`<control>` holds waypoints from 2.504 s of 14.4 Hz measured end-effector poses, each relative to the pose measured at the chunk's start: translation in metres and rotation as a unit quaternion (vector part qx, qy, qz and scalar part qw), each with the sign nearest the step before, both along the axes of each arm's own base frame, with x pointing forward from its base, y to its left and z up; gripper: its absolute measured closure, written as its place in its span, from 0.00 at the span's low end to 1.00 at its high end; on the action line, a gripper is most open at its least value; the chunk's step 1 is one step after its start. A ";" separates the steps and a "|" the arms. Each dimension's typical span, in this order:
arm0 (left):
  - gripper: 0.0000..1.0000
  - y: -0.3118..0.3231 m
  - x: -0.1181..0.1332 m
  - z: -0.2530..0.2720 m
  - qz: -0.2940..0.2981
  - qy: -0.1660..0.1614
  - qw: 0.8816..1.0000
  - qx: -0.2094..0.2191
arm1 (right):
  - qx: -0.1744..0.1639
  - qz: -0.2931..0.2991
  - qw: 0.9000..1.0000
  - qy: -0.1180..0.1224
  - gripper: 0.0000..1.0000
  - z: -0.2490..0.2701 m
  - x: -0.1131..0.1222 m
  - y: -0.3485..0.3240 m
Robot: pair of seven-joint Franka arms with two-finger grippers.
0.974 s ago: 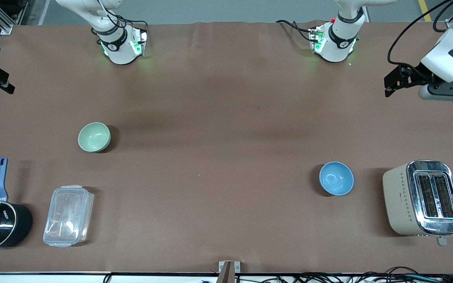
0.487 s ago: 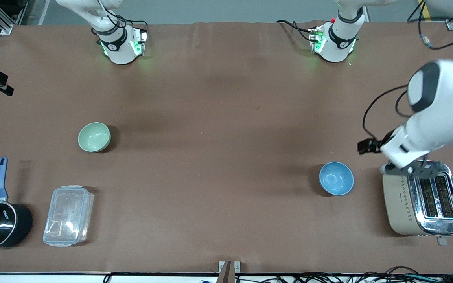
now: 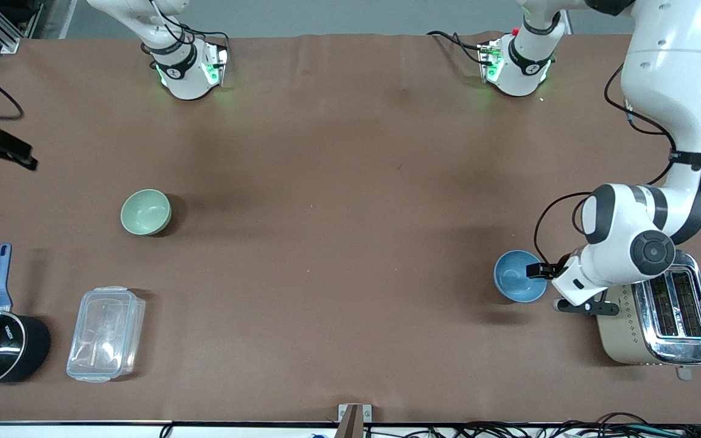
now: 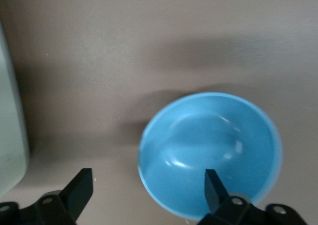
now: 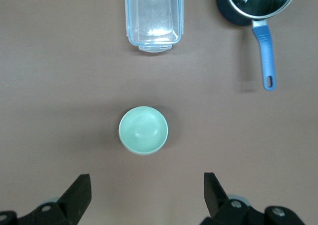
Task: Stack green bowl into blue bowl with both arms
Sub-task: 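Grasp the blue bowl with the left gripper while the right gripper reaches the green bowl, then slide the blue bowl toward the table middle with the left gripper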
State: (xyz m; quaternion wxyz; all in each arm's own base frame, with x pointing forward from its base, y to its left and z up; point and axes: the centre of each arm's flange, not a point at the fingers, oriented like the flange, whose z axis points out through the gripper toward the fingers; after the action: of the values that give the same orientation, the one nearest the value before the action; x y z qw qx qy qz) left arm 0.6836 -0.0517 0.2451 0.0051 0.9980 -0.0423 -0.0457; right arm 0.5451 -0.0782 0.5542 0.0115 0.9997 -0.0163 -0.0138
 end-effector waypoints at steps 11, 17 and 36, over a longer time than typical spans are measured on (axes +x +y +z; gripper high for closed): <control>0.87 -0.002 -0.001 -0.029 -0.003 0.012 1.000 -0.006 | 0.003 -0.023 0.999 0.024 0.00 -0.272 -0.038 -0.030; 0.96 -0.108 0.000 0.056 -0.025 -0.007 0.998 -0.049 | 0.001 -0.019 1.000 -0.001 0.00 -0.339 -0.064 -0.023; 0.49 -0.415 -0.116 0.013 0.014 -0.008 0.997 -0.079 | 0.012 -0.012 1.000 -0.013 0.95 -0.239 -0.026 0.046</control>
State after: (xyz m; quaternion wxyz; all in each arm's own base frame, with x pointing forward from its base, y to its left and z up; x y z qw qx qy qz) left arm 0.5676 -0.4667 0.2577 0.0839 0.9954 -0.0317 -0.0343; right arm 0.5190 -0.0323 0.3156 -0.0011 0.9996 -0.0283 -0.0008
